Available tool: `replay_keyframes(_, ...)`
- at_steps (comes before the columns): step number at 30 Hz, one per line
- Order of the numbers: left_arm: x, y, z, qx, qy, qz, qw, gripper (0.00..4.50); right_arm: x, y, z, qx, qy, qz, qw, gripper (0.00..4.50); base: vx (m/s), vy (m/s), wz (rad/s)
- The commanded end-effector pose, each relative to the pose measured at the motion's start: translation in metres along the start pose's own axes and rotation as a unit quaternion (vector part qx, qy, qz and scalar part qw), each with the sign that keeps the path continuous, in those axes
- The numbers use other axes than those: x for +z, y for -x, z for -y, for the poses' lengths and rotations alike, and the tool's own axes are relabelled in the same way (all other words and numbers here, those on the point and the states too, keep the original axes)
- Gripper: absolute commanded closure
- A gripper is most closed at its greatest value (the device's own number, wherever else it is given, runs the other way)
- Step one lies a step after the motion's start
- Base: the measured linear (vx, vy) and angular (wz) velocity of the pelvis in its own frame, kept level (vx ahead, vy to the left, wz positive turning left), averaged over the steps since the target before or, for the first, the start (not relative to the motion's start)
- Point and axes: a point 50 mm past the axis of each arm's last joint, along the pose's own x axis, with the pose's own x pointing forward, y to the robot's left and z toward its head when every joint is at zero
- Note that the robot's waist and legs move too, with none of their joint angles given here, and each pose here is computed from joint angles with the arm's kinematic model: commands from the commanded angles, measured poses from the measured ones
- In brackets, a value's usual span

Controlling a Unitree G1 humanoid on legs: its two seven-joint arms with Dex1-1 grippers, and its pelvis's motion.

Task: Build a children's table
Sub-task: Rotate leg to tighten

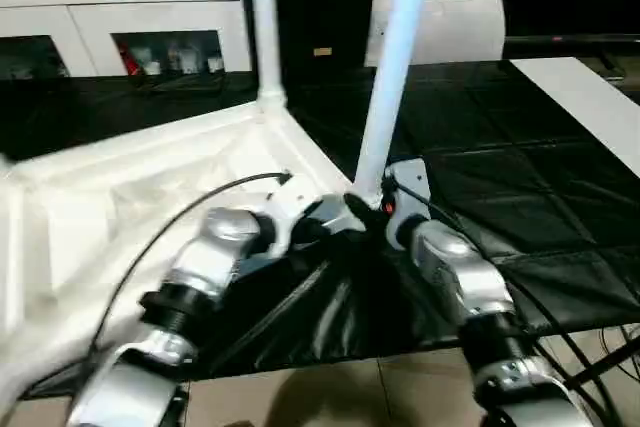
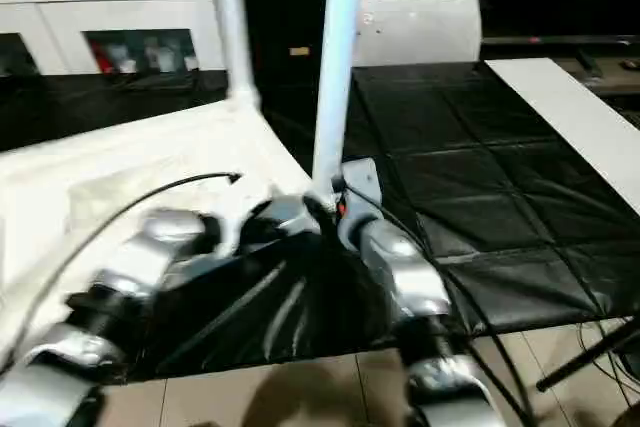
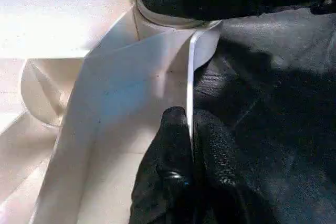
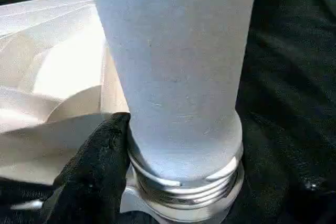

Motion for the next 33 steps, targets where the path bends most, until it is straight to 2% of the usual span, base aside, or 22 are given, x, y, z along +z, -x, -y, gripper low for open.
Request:
replay_keyframes(1, 0.019, -0.011, 0.014, -0.009, -0.009, 0.038, 0.999, 4.5, -0.017, -0.007, -0.04, 0.073, -0.031, -0.034, 0.996, 1.4, 0.0, 0.0, 0.0)
replay_keyframes(2, 0.018, -0.01, 0.014, -0.011, -0.013, 0.037, 0.999, 4.5, -0.015, -0.005, -0.04, 0.075, -0.028, -0.026, 0.996, 1.05, 0.0, 0.0, 0.0)
replay_keyframes(4, 0.014, -0.006, 0.013, -0.02, -0.021, 0.04, 0.999, 4.5, -0.011, 0.001, -0.037, 0.084, -0.012, 0.003, 0.996, 1.05, 0.0, 0.0, 0.0)
replay_keyframes(5, 0.013, -0.005, 0.012, -0.024, -0.023, 0.041, 0.999, 4.5, -0.01, 0.003, -0.034, 0.082, -0.004, 0.008, 0.997, 0.84, 0.0, 0.0, 0.0)
replay_keyframes(9, 0.001, 0.005, 0.01, -0.057, -0.051, 0.03, 0.997, 4.5, -0.003, 0.017, -0.017, 0.09, 0.015, 0.043, 0.995, 0.51, 0.0, 0.0, 0.0)
replay_keyframes(11, -0.006, 0.015, 0.006, -0.083, -0.08, 0.023, 0.993, 4.5, 0.004, 0.031, -0.003, 0.117, 0.048, 0.064, 0.99, 0.26, 0.0, 0.0, 0.0)
replay_keyframes(13, -0.008, 0.018, 0.004, -0.088, -0.075, 0.021, 0.993, 4.5, 0.004, 0.034, 0.0, 0.124, 0.053, 0.063, 0.989, 0.14, 0.0, 0.0, 0.0)
replay_keyframes(16, -0.018, 0.03, -0.001, -0.119, -0.098, 0.002, 0.988, 4.5, 0.004, 0.05, 0.012, 0.173, 0.102, 0.054, 0.978, 0.02, 0.0, 0.0, 0.0)
replay_keyframes(19, -0.021, 0.041, -0.002, -0.173, -0.127, 0.0, 0.977, 4.5, 0.007, 0.063, 0.022, 0.239, 0.145, 0.045, 0.959, 0.02, 0.0, 0.0, 0.0)
replay_keyframes(23, -0.025, 0.052, -0.004, -0.233, -0.153, -0.022, 0.96, 4.5, 0.012, 0.071, 0.027, 0.314, 0.17, 0.021, 0.934, 0.02, 0.0, 0.0, 0.0)
replay_keyframes(25, -0.025, 0.054, -0.004, -0.242, -0.159, -0.026, 0.957, 4.5, 0.013, 0.072, 0.027, 0.327, 0.175, 0.014, 0.929, 0.02, 0.0, 0.0, 0.0)
replay_keyframes(26, -0.026, 0.056, -0.005, -0.253, -0.167, -0.032, 0.952, 4.5, 0.013, 0.073, 0.027, 0.342, 0.18, 0.007, 0.922, 0.02, 0.0, 0.0, 0.0)
replay_keyframes(27, -0.027, 0.06, -0.006, -0.274, -0.186, -0.045, 0.943, 4.5, 0.014, 0.074, 0.025, 0.371, 0.191, -0.007, 0.909, 0.02, 0.0, 0.0, 0.0)
replay_keyframes(28, -0.027, 0.06, -0.006, -0.276, -0.187, -0.046, 0.942, 4.5, 0.014, 0.074, 0.025, 0.373, 0.194, -0.009, 0.907, 0.02, 0.0, 0.0, 0.0)
replay_keyframes(29, -0.028, 0.063, -0.007, -0.291, -0.199, -0.058, 0.934, 4.5, 0.014, 0.073, 0.024, 0.39, 0.209, -0.019, 0.896, 0.02, 0.0, 0.0, 0.0)
replay_keyframes(30, -0.028, 0.063, -0.007, -0.291, -0.199, -0.058, 0.934, 4.5, 0.014, 0.073, 0.024, 0.39, 0.209, -0.019, 0.896, 0.02, 0.0, 0.0, 0.0)
replay_keyframes(31, -0.028, 0.065, -0.008, -0.302, -0.208, -0.065, 0.928, 4.5, 0.013, 0.072, 0.022, 0.408, 0.222, -0.029, 0.885, 0.02, 0.0, 0.0, 0.0)
replay_keyframes(33, -0.028, 0.065, -0.009, -0.307, -0.214, -0.069, 0.925, 4.5, 0.013, 0.072, 0.021, 0.419, 0.226, -0.034, 0.879, 0.02, 0.0, 0.0, 0.0)
